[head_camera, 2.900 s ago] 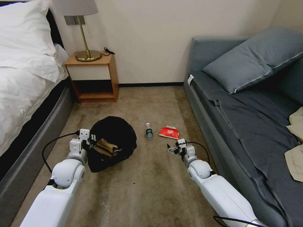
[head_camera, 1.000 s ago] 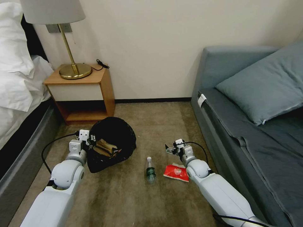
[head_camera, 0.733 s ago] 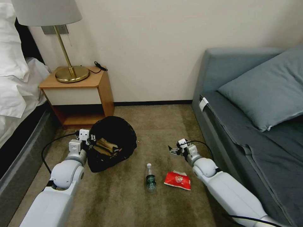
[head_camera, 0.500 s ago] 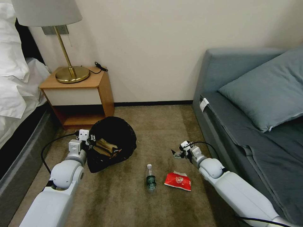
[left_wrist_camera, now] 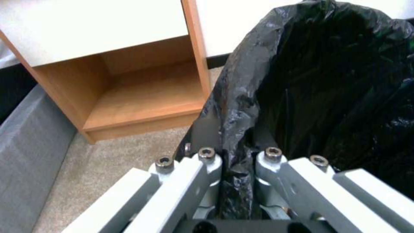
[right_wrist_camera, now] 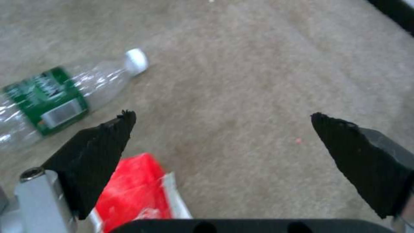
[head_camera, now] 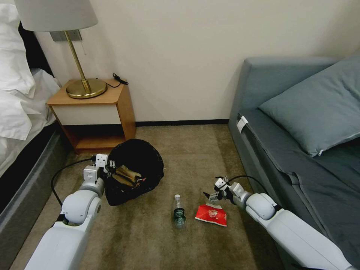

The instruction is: Pick up the trash bin, then pick up the garbage on the floor and place it into the trash bin.

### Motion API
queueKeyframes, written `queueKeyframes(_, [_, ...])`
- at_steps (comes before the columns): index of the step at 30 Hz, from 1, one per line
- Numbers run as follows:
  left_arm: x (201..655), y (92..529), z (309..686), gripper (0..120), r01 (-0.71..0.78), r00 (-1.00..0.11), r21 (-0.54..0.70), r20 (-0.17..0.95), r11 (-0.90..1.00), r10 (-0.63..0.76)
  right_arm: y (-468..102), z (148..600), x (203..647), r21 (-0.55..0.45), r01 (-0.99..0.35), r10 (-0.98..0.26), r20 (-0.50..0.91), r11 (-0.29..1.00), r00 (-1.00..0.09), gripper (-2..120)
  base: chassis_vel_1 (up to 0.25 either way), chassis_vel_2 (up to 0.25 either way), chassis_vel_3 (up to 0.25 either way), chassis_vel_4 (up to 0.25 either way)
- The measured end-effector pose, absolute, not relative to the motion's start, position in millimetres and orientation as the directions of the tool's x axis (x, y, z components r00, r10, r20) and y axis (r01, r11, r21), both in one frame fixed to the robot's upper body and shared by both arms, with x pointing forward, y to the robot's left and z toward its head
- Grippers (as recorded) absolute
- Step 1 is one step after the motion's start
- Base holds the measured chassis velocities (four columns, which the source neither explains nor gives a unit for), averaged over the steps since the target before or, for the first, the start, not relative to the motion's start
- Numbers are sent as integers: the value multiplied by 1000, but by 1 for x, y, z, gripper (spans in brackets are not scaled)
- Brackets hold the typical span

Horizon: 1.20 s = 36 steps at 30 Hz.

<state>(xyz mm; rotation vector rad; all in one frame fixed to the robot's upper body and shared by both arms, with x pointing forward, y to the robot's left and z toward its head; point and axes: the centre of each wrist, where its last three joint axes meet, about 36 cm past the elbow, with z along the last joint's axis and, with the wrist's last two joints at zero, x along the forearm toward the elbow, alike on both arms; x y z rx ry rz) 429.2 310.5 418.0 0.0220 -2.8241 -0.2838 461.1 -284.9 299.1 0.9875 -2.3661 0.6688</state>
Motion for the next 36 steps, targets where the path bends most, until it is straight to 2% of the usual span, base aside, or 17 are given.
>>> queueKeyframes(17, [426, 304, 416, 4, 17, -953, 196, 299, 981, -43, -311, 281, 444, -178, -856, -600, 645, 484, -473, 100, 0, 0, 0, 0])
queueKeyframes(36, [421, 304, 410, 4, 10, -951, 190, 306, 982, -50, -330, 234, 448, -155, -865, -574, 690, 477, -440, 100, 0, 0, 0, 0])
